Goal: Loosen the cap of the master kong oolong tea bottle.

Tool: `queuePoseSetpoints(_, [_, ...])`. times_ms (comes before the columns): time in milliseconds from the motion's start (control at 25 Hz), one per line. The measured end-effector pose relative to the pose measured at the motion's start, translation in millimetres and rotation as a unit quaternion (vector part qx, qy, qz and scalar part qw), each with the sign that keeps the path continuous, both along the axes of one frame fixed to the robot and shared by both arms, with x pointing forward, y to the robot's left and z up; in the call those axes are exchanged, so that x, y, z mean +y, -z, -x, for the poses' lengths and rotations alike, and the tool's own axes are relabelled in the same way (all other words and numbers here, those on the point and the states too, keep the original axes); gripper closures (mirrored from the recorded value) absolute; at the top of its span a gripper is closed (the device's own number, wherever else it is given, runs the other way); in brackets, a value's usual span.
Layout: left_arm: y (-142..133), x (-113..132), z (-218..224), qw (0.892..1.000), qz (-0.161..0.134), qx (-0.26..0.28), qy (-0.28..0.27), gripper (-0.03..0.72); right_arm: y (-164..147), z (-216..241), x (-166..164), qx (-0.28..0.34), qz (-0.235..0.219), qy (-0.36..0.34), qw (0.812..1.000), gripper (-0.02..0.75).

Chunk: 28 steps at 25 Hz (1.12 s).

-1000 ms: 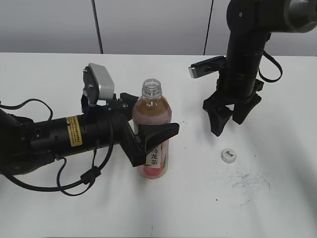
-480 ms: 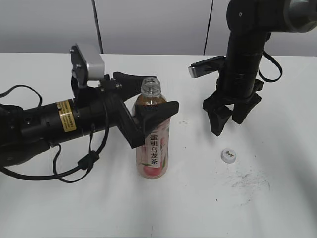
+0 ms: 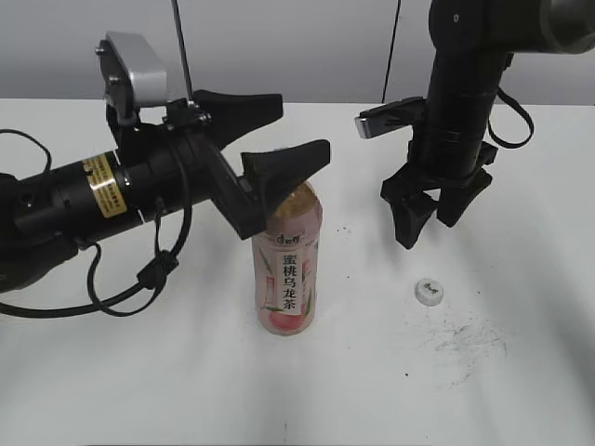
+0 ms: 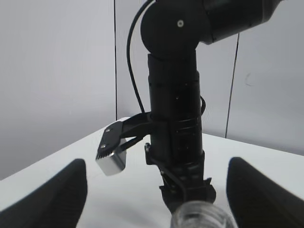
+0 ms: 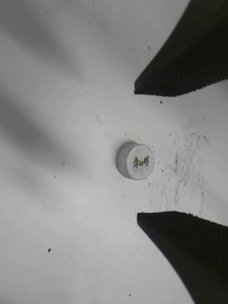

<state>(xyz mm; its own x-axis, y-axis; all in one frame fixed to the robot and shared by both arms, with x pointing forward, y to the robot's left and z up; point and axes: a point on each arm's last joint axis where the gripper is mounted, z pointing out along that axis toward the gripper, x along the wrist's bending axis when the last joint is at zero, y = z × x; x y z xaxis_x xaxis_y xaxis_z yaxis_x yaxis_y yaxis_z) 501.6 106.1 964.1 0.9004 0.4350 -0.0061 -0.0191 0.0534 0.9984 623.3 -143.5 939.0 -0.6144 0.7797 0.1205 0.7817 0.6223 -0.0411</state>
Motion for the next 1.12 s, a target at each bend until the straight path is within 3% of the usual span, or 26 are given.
queuePoseSetpoints(280, [-38.0,5.2,8.4,0.999,0.019,-0.05,-0.007,0.147,-17.4,2.0,-0.7,-0.02,-0.007,0.0,1.0,0.173])
queuePoseSetpoints(520, [-81.0,24.6,21.0,0.994,-0.054,-0.053,-0.084,0.146,-64.4,10.9,-7.0,-0.074,-0.012,0.001,0.997,0.173])
queuePoseSetpoints(600, [-92.9,35.1,26.9,0.989,-0.077,-0.029,-0.122,0.146,-88.5,17.0,-11.0,-0.105,-0.014,0.009,0.994,0.173])
queuePoseSetpoints(720, [-113.4,52.4,39.3,0.982,-0.067,0.023,-0.178,0.146,-128.3,33.0,-18.2,-0.153,-0.027,0.014,0.988,0.174])
queuePoseSetpoints(800, [-127.8,65.7,50.7,0.974,-0.051,0.053,-0.215,0.146,-153.7,50.8,-25.0,-0.181,-0.038,0.016,0.983,0.174])
queuePoseSetpoints(920, [-145.2,87.0,70.0,0.959,-0.052,0.067,-0.271,0.146,-179.1,79.6,-35.9,-0.209,-0.049,0.02,0.976,0.174])
queuePoseSetpoints(1120, [-159.8,132.8,113.6,0.911,-0.044,0.147,-0.382,0.146,-198.7,136.2,-57.0,-0.231,-0.064,0.046,0.97,0.174])
